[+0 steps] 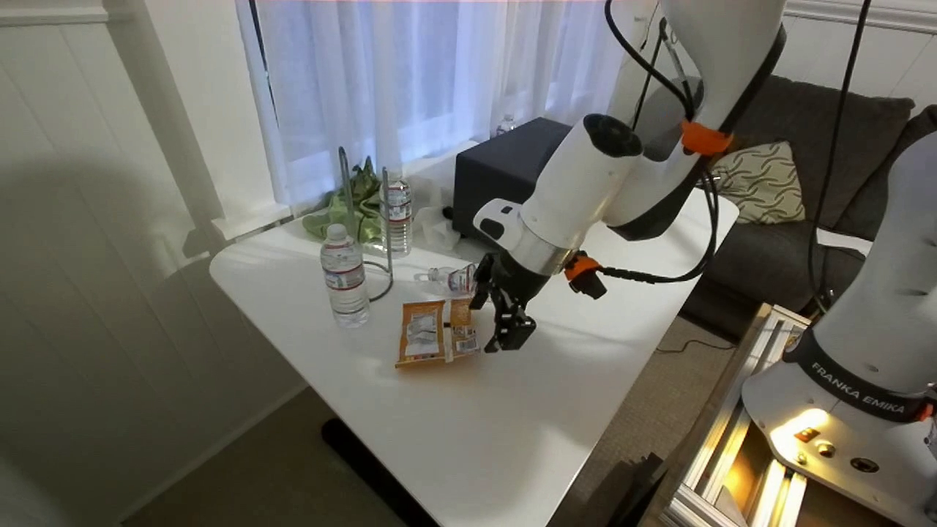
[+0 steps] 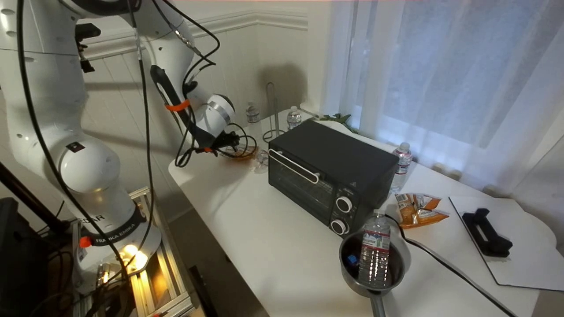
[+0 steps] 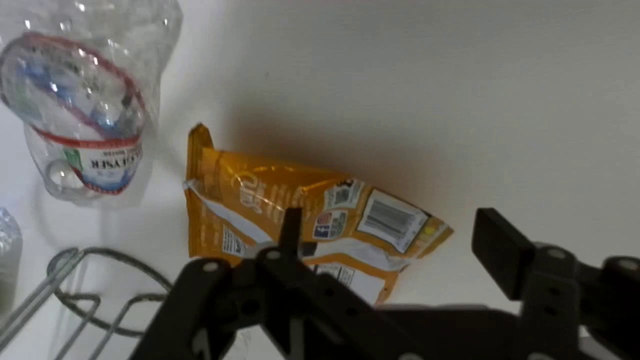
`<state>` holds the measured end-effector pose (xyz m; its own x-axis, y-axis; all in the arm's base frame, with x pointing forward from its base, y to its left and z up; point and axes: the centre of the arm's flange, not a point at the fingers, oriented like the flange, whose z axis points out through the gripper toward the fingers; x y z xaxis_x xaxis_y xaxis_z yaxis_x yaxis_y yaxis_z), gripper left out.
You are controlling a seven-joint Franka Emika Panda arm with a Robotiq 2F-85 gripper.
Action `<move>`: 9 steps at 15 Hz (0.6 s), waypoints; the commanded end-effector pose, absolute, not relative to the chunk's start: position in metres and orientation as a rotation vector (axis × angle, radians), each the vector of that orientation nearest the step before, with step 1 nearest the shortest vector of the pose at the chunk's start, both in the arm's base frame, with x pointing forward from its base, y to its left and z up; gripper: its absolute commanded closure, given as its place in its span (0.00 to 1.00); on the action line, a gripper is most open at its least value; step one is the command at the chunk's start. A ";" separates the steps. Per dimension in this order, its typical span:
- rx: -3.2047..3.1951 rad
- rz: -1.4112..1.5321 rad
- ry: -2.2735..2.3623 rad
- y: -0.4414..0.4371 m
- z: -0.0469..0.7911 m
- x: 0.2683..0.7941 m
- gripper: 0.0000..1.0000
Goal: Remove the snack pack on top of the oven and place it on the table to the far left
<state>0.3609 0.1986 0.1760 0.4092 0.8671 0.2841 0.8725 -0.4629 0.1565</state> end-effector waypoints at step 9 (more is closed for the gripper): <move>-2.665 -0.492 -1.131 0.140 0.259 0.339 0.00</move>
<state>0.3383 0.1363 0.2029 0.6259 0.6841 0.3744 0.7411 -0.6713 -0.0123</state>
